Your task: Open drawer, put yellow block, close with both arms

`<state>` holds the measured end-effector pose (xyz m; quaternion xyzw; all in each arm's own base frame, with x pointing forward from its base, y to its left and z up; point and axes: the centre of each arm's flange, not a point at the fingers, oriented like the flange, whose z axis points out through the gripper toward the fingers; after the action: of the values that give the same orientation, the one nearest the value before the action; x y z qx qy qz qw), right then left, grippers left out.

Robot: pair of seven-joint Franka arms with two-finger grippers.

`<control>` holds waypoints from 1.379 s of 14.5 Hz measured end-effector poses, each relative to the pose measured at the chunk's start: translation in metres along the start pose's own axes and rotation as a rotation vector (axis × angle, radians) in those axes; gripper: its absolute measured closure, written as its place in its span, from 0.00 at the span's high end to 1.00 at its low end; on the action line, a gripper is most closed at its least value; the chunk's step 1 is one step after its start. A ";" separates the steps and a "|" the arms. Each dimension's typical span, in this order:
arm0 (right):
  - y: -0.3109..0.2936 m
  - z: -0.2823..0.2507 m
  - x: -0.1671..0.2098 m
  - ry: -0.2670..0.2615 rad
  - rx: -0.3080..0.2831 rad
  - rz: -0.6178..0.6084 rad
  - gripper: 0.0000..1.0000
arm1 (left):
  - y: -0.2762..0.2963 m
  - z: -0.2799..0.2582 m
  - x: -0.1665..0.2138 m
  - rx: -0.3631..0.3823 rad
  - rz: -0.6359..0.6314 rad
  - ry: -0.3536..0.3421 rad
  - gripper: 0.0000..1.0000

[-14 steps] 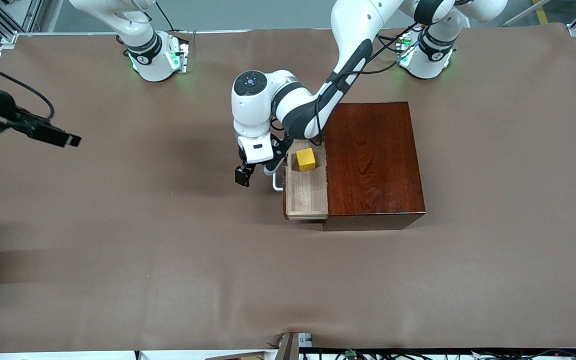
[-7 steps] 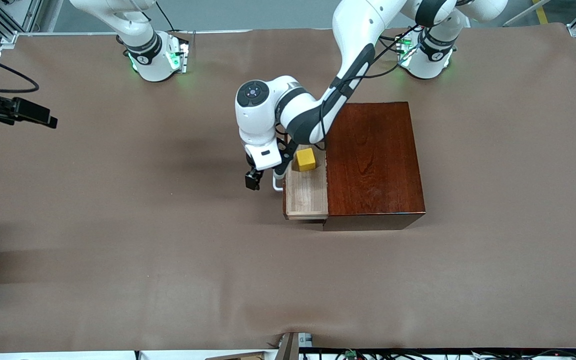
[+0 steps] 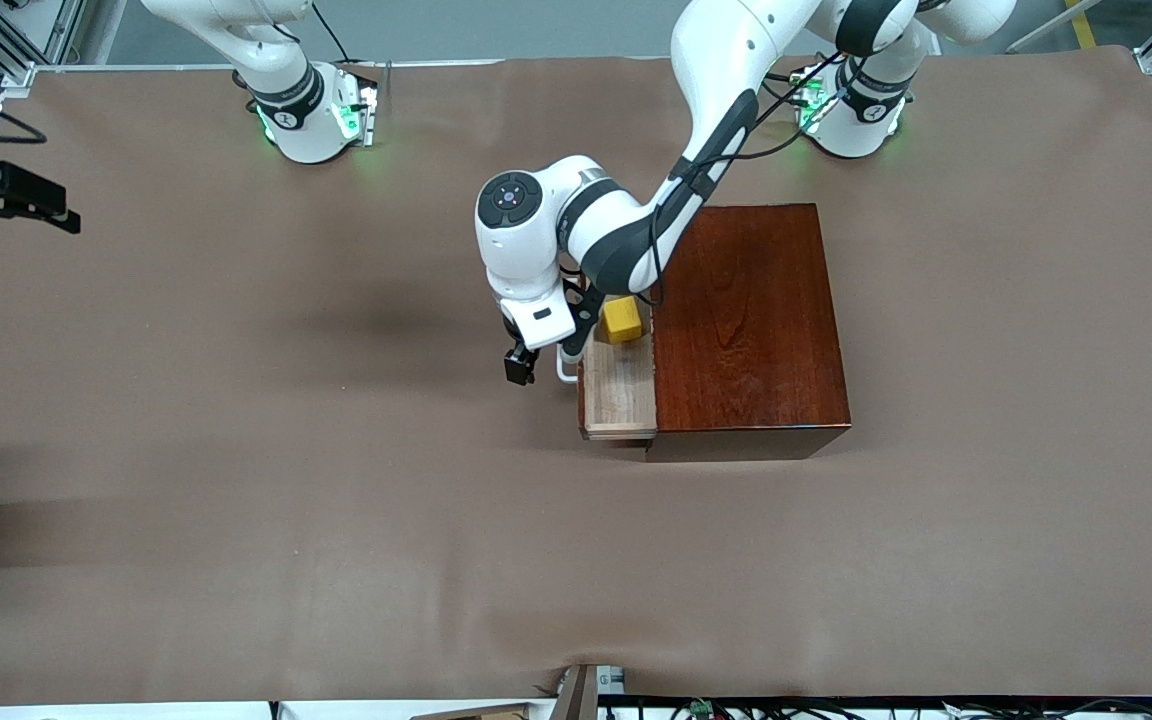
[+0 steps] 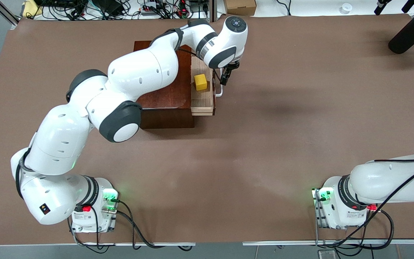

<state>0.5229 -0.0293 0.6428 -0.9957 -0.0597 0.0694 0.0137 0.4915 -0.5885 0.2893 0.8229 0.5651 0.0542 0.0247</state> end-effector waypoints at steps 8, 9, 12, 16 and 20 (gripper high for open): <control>-0.002 0.004 -0.008 0.051 -0.020 -0.035 1.00 | 0.000 0.006 0.025 0.090 -0.027 0.082 1.00; -0.002 0.001 -0.008 0.059 -0.022 -0.035 1.00 | -0.001 0.007 0.029 0.108 -0.031 0.094 1.00; -0.001 -0.008 -0.008 0.079 -0.026 -0.032 1.00 | -0.003 0.012 0.041 0.159 -0.044 0.131 1.00; 0.000 -0.009 -0.006 0.081 -0.026 -0.031 1.00 | -0.008 0.018 0.051 0.216 -0.050 0.171 1.00; 0.000 -0.011 -0.006 0.084 -0.027 -0.031 1.00 | -0.010 0.022 0.055 0.235 -0.054 0.181 1.00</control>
<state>0.5189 -0.0302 0.6540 -0.9968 -0.0756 0.0266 0.0039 0.5044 -0.5336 0.2699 0.7964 0.5894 0.0613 -0.1213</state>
